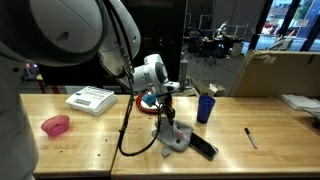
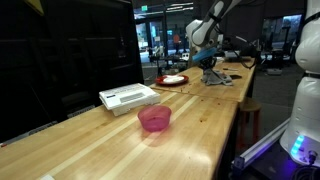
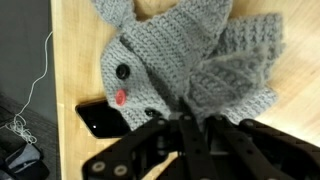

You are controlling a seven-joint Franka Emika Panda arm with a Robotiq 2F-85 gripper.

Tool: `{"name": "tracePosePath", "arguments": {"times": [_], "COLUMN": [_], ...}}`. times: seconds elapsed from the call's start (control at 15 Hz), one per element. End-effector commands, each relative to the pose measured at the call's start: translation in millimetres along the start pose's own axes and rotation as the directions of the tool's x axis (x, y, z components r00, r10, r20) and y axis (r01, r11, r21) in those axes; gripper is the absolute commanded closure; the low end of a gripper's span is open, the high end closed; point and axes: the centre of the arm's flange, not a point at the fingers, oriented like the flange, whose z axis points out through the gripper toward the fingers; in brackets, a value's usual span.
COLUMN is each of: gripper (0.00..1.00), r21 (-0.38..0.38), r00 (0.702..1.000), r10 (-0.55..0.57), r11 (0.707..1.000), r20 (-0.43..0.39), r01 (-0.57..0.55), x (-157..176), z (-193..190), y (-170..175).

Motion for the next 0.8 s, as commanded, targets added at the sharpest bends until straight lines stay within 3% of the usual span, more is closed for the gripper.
{"name": "tracePosePath", "arguments": {"times": [0.0, 0.73], "gripper": [0.98, 0.98], "r21": [-0.029, 0.046], "r00": [0.996, 0.978], "r10": [0.081, 0.182], "r11": [0.996, 0.983], "r20": [-0.043, -0.106], "r01": [-0.082, -0.178], "x": [28, 79], "z": [2, -16], "y": [-12, -45]}}
